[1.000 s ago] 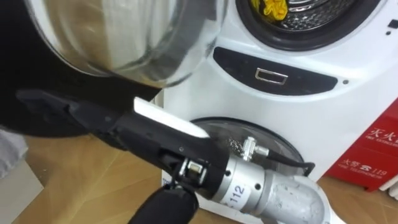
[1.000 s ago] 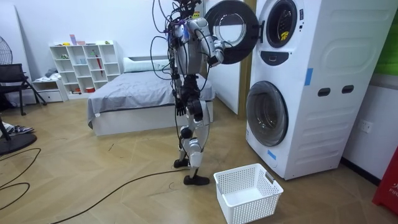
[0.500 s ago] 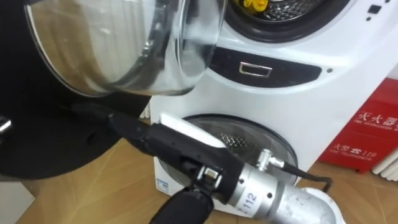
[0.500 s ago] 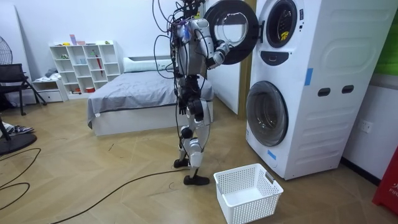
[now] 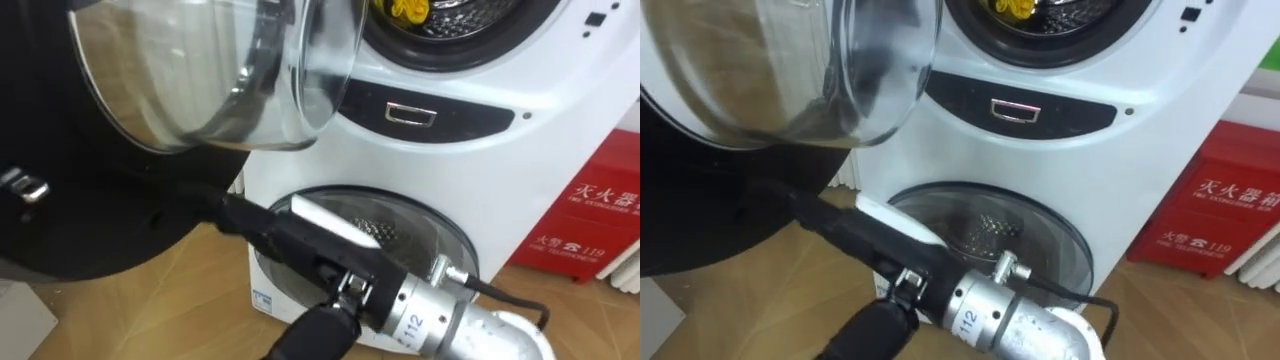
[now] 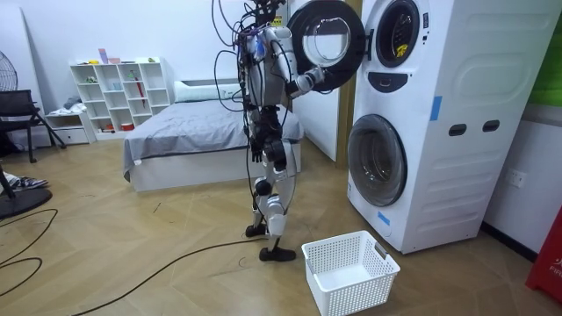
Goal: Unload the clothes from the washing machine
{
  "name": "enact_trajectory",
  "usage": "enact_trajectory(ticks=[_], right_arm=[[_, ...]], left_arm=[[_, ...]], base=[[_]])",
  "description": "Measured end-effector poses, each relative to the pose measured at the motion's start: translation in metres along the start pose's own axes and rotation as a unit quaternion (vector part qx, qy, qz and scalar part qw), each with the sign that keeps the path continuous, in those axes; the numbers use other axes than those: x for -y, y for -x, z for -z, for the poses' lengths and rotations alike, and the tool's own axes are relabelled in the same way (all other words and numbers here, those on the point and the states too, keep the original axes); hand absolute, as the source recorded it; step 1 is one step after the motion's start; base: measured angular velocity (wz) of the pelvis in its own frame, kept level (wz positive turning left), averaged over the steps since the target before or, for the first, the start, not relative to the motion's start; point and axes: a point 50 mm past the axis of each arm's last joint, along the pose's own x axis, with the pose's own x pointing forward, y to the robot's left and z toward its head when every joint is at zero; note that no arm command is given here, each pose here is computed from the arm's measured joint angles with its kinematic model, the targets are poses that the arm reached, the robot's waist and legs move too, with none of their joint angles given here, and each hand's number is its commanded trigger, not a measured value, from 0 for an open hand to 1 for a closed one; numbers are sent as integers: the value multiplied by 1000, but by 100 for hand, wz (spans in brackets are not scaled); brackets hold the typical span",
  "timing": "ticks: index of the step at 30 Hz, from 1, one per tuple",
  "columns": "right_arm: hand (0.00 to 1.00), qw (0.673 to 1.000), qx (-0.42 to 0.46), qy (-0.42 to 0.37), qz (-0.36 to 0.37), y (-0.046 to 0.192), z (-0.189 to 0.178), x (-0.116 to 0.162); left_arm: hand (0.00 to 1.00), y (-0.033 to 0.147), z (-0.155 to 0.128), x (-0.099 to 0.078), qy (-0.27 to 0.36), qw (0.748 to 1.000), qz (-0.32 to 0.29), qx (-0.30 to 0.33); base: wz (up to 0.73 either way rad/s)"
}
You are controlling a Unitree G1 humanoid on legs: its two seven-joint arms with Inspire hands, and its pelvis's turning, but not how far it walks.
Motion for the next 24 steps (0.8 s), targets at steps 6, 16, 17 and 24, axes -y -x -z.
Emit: enact_trajectory(ticks=[6, 16, 17, 24], right_arm=[[0, 991, -117, -56, 9, 19, 54, -6], [0, 972, -228, -30, 49, 43, 94, 4], [0, 970, -233, -29, 57, 46, 95, 5], [0, 940, -305, -26, 153, 80, 120, 21]], left_arm=[[0, 0, 1, -2, -1, 1000, -4, -5], [0, 0, -1, -6, 19, 1000, -9, 3], [0, 0, -2, -6, 23, 1000, -9, 4], [0, 0, -1, -5, 39, 999, -8, 4]], base=[[-2], [0], [0], [0]])
